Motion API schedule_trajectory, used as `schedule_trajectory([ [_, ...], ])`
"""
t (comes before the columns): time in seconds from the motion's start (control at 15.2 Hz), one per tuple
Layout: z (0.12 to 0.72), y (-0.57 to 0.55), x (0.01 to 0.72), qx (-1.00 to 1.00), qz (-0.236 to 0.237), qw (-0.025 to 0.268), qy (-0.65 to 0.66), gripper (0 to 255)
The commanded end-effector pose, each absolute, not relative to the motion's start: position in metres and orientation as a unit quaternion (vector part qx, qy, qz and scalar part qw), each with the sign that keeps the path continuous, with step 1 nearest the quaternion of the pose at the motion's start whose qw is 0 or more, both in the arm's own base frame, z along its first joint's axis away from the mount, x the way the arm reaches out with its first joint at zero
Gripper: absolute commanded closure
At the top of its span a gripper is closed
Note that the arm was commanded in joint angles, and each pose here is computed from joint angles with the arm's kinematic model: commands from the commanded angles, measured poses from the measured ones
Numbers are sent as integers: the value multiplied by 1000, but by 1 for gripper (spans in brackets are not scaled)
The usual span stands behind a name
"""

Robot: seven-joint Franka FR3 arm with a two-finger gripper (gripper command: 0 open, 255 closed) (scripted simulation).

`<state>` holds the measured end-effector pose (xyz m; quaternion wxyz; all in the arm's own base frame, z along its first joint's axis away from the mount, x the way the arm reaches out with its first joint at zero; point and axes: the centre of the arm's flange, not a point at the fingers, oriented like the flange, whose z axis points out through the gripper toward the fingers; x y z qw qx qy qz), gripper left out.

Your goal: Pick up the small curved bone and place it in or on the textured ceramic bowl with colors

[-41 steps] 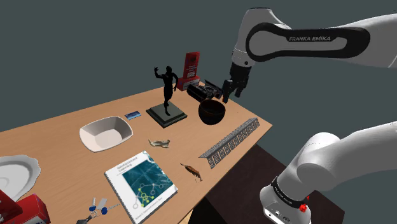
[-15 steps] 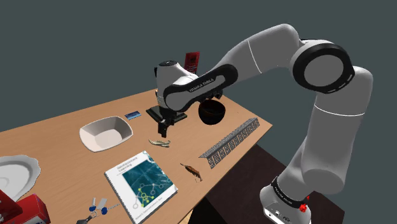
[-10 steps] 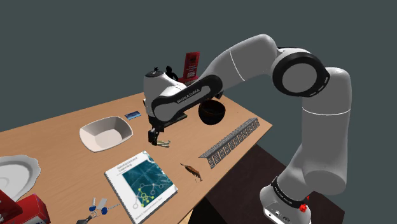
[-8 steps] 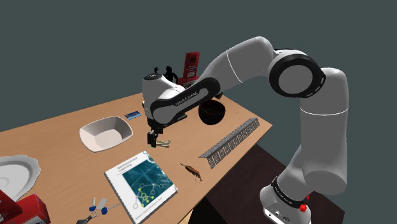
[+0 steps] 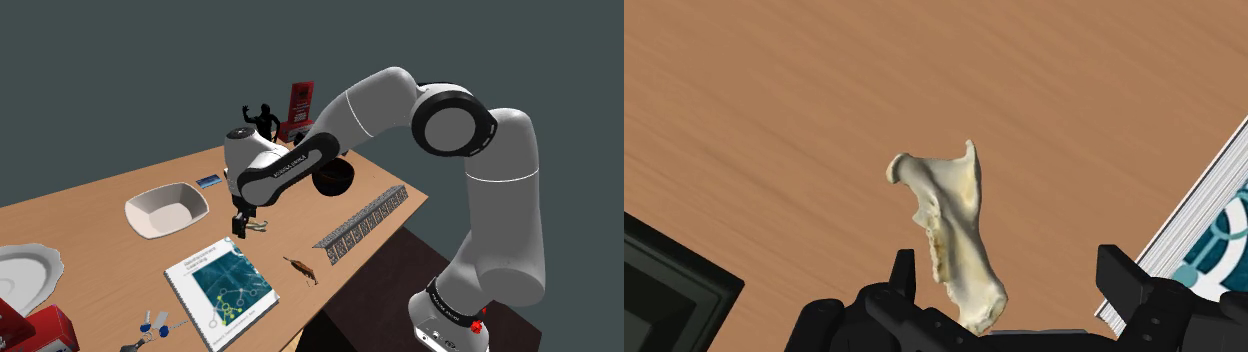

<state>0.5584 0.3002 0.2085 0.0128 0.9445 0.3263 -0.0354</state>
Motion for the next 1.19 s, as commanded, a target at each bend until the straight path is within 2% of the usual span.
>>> schedule_trajectory([
  [0.0, 208, 301, 558, 945, -35, 13, 326, 0],
  [0.26, 208, 301, 558, 945, -35, 13, 326, 0],
  [0.33, 208, 301, 558, 945, -35, 13, 326, 255],
  [0.92, 210, 304, 559, 945, -32, 12, 327, 255],
  [0.99, 210, 304, 559, 945, -32, 12, 327, 0],
  [1.12, 227, 283, 576, 942, -84, -14, 326, 0],
])
